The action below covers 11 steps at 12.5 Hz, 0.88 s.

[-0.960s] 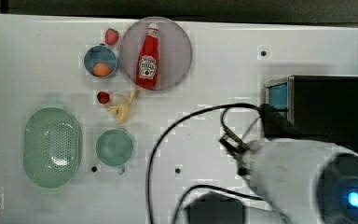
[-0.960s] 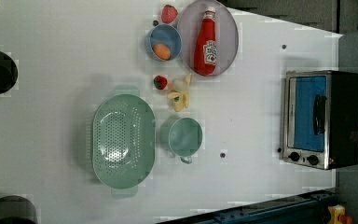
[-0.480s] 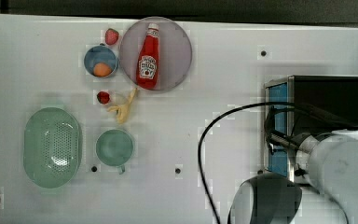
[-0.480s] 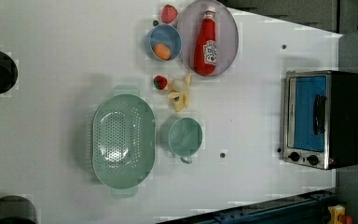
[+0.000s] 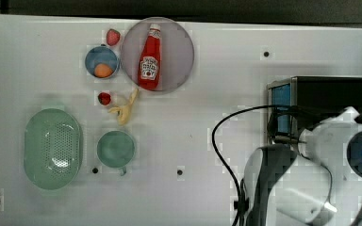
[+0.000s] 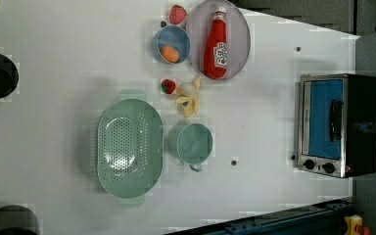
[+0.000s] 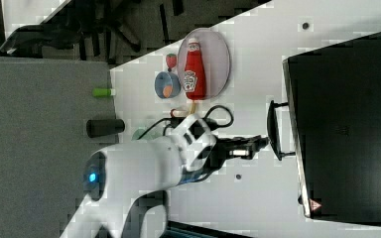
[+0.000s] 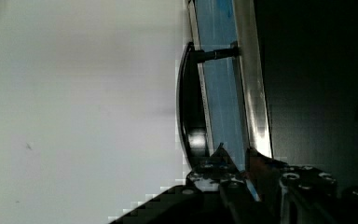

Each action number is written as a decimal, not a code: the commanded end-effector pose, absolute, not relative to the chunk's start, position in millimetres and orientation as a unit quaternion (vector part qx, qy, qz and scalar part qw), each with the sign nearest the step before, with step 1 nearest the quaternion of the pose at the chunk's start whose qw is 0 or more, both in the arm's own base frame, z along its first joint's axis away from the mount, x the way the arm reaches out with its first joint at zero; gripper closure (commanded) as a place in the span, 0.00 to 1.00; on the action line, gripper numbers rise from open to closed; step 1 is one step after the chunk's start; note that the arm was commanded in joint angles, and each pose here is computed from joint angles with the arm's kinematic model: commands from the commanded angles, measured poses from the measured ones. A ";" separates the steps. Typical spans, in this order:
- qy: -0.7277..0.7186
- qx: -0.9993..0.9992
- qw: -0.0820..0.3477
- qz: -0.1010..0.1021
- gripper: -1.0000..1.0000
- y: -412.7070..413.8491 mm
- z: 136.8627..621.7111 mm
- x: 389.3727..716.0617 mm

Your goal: Flap open oven.

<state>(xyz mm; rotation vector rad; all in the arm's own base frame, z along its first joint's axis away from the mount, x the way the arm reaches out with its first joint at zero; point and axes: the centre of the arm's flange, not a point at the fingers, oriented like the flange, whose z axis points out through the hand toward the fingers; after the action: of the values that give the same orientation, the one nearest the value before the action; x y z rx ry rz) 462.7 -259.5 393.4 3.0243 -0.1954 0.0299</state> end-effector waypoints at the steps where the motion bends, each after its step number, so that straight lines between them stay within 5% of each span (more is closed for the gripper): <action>1: -0.026 0.997 0.066 0.021 0.82 -273.4 386.0 463.8; 11: -0.014 0.998 0.069 -0.008 0.82 -261.1 322.9 474.5</action>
<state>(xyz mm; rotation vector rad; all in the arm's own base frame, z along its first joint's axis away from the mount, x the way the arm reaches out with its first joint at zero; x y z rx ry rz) 470.8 -264.8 324.3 3.0022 -0.1151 -0.0203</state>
